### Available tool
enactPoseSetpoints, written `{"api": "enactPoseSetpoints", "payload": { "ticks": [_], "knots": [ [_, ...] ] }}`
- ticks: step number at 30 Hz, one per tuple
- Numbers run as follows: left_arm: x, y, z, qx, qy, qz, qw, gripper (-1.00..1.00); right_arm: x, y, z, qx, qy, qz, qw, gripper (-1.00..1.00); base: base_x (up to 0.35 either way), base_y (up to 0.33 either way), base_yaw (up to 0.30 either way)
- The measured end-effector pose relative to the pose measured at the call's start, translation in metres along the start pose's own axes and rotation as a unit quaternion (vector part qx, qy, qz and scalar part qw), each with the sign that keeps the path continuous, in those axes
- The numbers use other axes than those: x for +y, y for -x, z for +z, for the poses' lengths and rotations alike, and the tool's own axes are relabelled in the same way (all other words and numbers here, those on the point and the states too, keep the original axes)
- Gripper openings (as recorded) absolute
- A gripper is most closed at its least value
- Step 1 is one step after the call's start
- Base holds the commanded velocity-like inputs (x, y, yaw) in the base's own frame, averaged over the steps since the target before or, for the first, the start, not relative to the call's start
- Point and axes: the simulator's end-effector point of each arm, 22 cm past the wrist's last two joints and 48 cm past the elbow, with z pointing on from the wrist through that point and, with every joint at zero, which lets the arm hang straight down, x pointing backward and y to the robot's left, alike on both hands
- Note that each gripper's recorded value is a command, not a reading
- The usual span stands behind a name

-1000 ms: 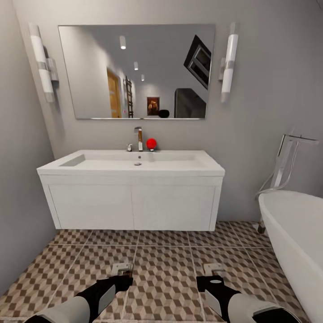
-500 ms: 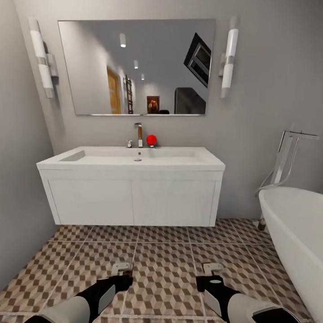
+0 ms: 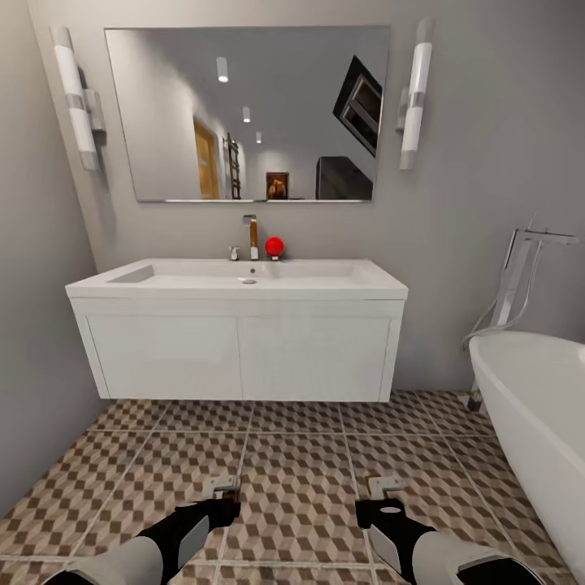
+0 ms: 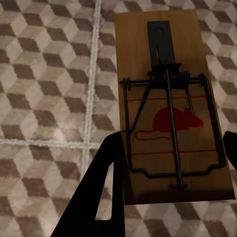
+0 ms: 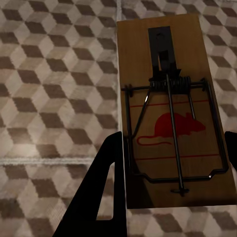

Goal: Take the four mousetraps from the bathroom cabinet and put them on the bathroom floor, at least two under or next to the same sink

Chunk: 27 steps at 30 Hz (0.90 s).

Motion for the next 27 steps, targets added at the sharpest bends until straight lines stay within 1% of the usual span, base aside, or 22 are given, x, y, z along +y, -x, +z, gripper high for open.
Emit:
{"api": "enactPoseSetpoints", "payload": {
  "ticks": [3,13,27],
  "knots": [
    [0.001,-0.006,0.004,0.0,0.0,0.0,1.0,-1.0,-0.001,-0.006,0.004,0.0,-0.001,0.0,1.0,-1.0,0.0,0.0,0.0],
    [0.003,-0.026,0.016,0.02,0.002,-0.001,0.9998,-1.0,0.0,-0.025,0.015,0.018,-0.001,0.003,0.9998,-1.0,0.0,0.0,0.0],
    [0.006,-0.054,0.032,0.049,0.004,-0.002,0.9988,-1.0,0.002,-0.054,0.029,0.045,0.0,0.0,0.999,-1.0,0.0,0.0,0.0]
  ]
}}
